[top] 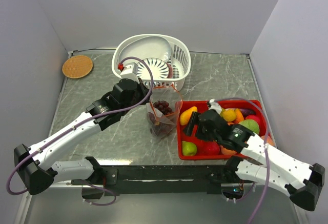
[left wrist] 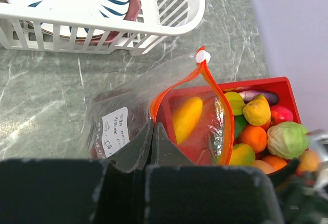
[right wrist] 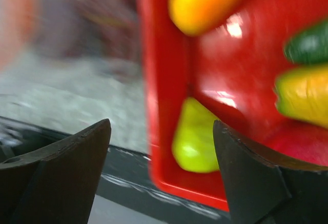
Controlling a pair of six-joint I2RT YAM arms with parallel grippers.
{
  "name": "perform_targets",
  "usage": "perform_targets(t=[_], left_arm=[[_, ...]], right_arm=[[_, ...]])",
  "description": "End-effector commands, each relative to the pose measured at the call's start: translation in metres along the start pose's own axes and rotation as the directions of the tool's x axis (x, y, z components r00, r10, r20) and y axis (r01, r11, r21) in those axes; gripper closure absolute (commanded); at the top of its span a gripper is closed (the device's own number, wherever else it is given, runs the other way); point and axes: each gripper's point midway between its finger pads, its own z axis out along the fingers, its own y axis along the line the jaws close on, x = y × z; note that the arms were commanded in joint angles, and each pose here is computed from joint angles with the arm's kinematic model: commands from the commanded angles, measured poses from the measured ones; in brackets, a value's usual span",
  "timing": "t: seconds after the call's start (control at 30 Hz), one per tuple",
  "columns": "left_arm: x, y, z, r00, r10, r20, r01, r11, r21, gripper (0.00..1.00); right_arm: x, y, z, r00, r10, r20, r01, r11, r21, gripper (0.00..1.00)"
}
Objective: Place the food in the zip-top bag and seal the zipper
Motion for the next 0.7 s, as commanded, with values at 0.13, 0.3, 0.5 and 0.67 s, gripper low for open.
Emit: perform_targets(t=[0.13,0.3,0.5,0.67], left_arm=[[-0.019,-0.009,-0.005,0.998,-0.016,0.063,0.014,0.999,0.036,0.99],[-0.018,-0.007,-0.003,0.998,-0.01,0.062,0.009,1.0,0.023,0.99],[-0.016,-0.005,-0.001,0.998,-0.01,0.056,0.009,1.0,0.018,0.99],[-0.014,-0.005,0.001,0.999,-0.011,0.052,0.01,1.0,0.017,0.99]], right_arm=[[0.051,-0.016,0.019,0.984,-0.056,-0.168,0.072,0.993,0.09,0.13],[0.062,-0.029,0.024,0.978,-0.075,-0.195,0.101,0.987,0.129,0.16],[0.066,-0.039,0.022,0.977,-0.076,-0.198,0.105,0.984,0.143,0.23],[0.074,-0.044,0.025,0.967,-0.103,-0.234,0.139,0.98,0.145,0.25]])
